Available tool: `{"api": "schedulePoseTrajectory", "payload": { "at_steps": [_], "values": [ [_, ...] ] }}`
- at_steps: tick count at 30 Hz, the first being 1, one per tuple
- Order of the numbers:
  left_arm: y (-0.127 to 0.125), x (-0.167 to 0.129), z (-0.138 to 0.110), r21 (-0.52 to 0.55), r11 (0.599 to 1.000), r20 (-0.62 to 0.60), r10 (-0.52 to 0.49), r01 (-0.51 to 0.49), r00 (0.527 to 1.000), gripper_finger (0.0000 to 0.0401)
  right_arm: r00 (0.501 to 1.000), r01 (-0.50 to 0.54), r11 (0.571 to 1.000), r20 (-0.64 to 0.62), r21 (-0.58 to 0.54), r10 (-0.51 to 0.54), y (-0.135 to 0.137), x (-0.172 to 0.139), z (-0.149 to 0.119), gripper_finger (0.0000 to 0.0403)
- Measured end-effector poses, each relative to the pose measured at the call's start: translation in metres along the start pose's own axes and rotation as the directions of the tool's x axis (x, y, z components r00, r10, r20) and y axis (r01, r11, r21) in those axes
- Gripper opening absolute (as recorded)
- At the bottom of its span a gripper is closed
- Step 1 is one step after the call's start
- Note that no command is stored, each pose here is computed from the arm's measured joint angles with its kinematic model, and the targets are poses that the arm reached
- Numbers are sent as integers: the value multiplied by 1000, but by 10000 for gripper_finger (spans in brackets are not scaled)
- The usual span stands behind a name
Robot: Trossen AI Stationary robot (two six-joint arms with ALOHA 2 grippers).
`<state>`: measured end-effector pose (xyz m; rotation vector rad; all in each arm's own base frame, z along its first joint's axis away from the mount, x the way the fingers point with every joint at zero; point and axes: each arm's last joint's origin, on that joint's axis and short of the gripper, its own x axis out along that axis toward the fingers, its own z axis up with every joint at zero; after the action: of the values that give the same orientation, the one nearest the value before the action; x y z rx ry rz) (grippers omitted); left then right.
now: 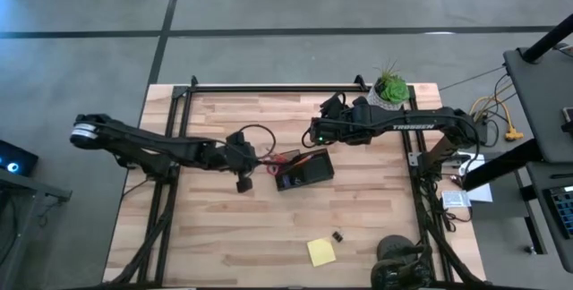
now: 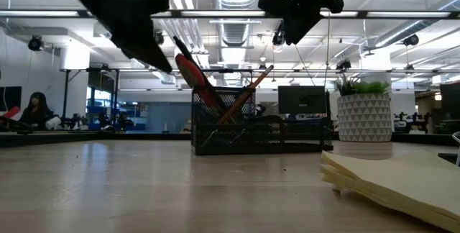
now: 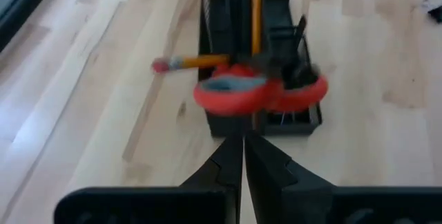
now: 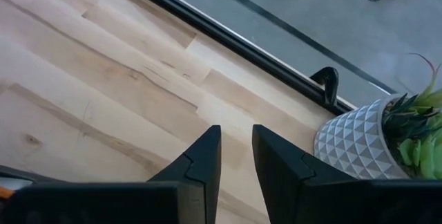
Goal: Pick and place office supplies into organizer
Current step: Put the pen into the top left section of the desk organizer
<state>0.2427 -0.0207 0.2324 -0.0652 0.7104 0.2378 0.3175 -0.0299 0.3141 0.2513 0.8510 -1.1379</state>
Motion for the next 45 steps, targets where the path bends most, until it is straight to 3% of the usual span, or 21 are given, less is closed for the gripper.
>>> {"api": "schedulePoseTrajectory", "payload": {
  "at_steps": [13, 17, 25, 32, 36, 41, 45],
  "values": [
    [-3, 9, 18, 65, 997, 183, 34, -47, 982, 2, 1000, 2, 1000, -5, -4, -2, 0, 1, -1, 77],
    [0, 10, 18, 60, 997, 175, 46, -57, 984, 2, 1000, 7, 1000, -9, -10, -7, 0, 3, -3, 77],
    [4, 10, 4, 107, 992, 30, 71, -74, 997, 2, 1000, 14, 1000, -19, -21, -14, 1, 6, -7, 77],
    [4, -3, -22, 144, 988, -171, -28, 53, 985, 2, 997, -17, 999, -69, -45, 14, 2, 8, -11, 77],
    [4, -24, -29, 168, 982, -210, -54, 91, 976, 8, 997, -15, 998, -71, -53, 11, 2, 8, -11, 77],
    [3, -39, -31, 68, 980, -216, -171, 189, 961, 64, 998, -10, 998, -64, -57, 6, 1, 9, -11, 77],
    [-1, -28, -43, 60, 964, -309, -229, 259, 923, 125, 998, -8, 998, -61, -55, 4, 1, 9, -10, 77]
  ]
}}
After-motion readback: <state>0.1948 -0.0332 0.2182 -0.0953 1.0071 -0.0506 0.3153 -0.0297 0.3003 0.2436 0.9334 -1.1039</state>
